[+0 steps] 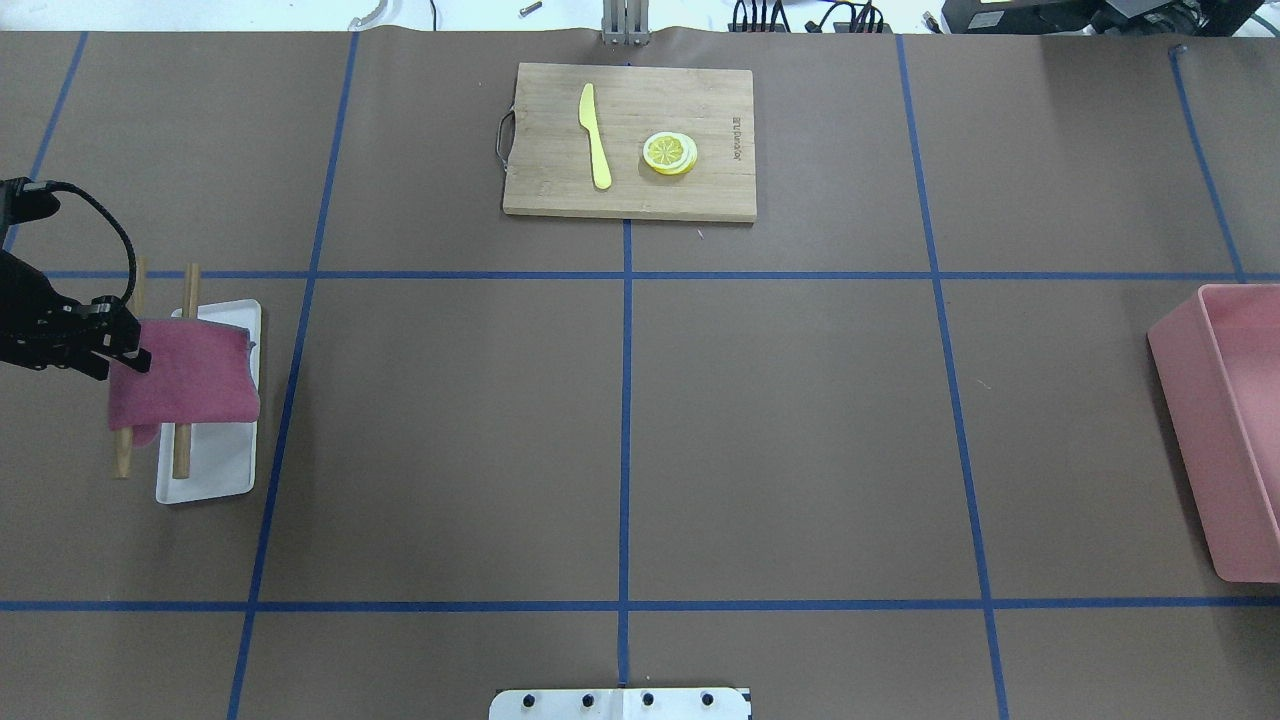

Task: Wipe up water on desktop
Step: 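Lower the left gripper onto the pink cloth on the white rack and grasp it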

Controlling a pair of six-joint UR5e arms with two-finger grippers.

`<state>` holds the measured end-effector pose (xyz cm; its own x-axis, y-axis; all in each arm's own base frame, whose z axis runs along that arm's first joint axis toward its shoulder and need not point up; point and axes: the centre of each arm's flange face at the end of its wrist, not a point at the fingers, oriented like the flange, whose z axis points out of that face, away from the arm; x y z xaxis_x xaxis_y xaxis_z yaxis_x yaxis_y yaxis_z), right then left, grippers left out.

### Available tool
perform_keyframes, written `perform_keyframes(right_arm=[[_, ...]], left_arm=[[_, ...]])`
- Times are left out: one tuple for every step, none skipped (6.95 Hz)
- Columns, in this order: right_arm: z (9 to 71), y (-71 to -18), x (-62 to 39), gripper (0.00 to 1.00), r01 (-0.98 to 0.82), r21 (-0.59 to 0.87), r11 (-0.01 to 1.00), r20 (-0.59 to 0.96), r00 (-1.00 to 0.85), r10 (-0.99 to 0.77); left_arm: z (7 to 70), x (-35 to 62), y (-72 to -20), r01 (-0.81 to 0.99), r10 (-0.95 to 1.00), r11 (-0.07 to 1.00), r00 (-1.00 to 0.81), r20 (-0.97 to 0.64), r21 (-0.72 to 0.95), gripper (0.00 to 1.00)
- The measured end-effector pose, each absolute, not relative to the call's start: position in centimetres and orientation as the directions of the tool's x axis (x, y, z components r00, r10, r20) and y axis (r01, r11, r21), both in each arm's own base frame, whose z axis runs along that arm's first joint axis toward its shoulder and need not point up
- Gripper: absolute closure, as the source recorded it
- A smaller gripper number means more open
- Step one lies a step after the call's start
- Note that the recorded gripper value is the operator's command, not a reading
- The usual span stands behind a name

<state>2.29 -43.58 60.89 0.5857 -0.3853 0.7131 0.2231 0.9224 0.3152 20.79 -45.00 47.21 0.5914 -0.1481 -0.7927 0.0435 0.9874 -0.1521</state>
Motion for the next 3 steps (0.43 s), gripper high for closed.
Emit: perform_keyframes(right_arm=[[60.93, -43.46, 2.30, 0.00, 0.222, 0.313, 0.923, 0.715, 0.585, -0.383], [60.99, -43.34, 2.30, 0.00, 0.222, 0.311, 0.924, 0.716, 0.584, -0.382], [61.05, -43.27, 2.30, 0.00, 0.222, 0.309, 0.925, 0.717, 0.584, -0.380]], left_arm=[[46.89, 20.80, -44.98, 0.047, -0.152, 0.987, 0.589, -0.794, -0.154, 0.86], [46.45, 20.77, -44.93, 0.048, -0.151, 0.987, 0.586, -0.796, -0.152, 0.95], [46.14, 20.73, -44.87, 0.049, -0.150, 0.988, 0.584, -0.798, -0.150, 1.00]])
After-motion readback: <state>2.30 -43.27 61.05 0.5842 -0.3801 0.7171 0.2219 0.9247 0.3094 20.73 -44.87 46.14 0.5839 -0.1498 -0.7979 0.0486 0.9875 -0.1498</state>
